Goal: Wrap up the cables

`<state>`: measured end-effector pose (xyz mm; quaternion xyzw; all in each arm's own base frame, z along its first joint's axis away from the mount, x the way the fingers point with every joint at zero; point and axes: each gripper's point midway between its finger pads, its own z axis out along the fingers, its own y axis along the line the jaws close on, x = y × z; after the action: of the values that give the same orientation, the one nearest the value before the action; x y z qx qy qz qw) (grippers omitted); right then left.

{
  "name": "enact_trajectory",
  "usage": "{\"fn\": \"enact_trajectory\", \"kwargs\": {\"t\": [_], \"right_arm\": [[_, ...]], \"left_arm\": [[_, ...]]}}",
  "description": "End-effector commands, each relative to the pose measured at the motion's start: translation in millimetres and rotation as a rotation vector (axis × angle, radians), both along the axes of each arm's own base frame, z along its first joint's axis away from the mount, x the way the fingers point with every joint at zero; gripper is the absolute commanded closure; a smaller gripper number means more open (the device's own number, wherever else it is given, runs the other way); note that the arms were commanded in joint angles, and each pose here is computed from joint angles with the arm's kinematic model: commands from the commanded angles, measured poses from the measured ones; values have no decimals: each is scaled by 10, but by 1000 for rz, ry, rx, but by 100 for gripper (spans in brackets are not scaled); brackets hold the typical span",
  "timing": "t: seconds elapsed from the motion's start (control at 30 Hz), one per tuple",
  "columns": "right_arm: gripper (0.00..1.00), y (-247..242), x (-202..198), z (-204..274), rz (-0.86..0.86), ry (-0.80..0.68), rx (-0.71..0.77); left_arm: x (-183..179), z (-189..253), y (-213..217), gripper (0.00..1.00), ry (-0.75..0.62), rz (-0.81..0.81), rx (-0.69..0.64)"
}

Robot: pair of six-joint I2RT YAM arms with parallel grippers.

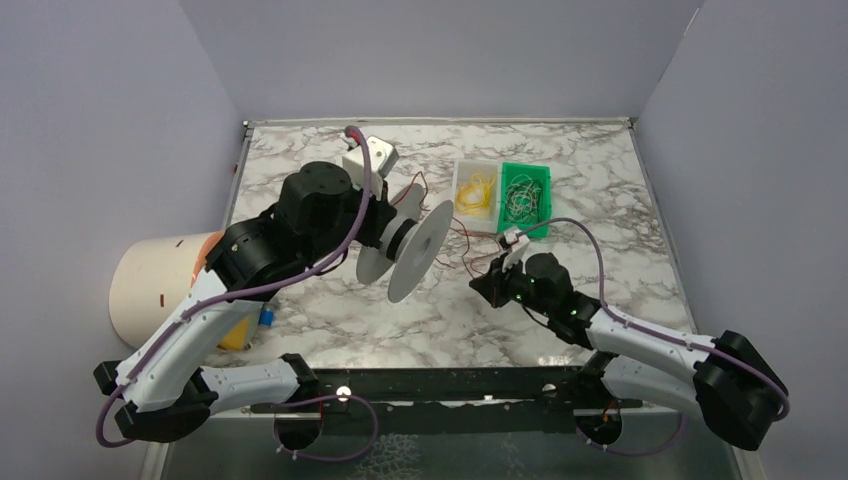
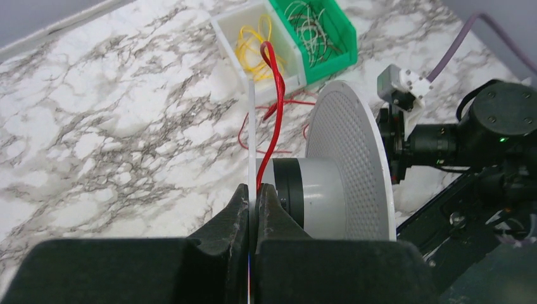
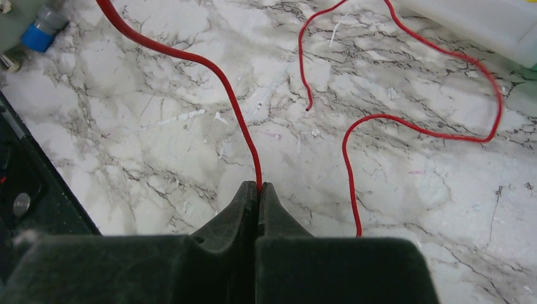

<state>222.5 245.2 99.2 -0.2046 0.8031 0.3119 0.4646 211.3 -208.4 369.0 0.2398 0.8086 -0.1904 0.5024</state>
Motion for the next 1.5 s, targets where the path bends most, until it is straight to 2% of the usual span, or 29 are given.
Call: {"fn": "enact_trajectory", "kwargs": {"t": [0.0,0.1,0.33,0.67,0.9,1.13,1.37,1.47], "right_arm": [[99,-158,-108,-164,-64,63,-32],[99,-165,-197,-229,-55,88,-29],[99,-42,-468,-327,13,128,-15],[99,585,-1043,-124,195,84,-42],[99,1012,-1401,166,296,-2,-149],[99,1242,-1590,658,345,-95,-234],[99,1255,-1521,1351,347,-205,-193],[99,1126,-1313,1540,253,-279,-255]], "left_arm": [[2,709,-43,100,-141,25,-266],[-10,825,-45,100,-157,29,-325],[139,901,83,100,-207,156,-397],[445,786,160,100,-249,337,-432],[645,483,141,100,-232,433,-371],[814,5,217,100,-215,546,-234],[845,-477,196,100,-166,553,-123],[822,-629,171,100,-140,534,-98]]}}
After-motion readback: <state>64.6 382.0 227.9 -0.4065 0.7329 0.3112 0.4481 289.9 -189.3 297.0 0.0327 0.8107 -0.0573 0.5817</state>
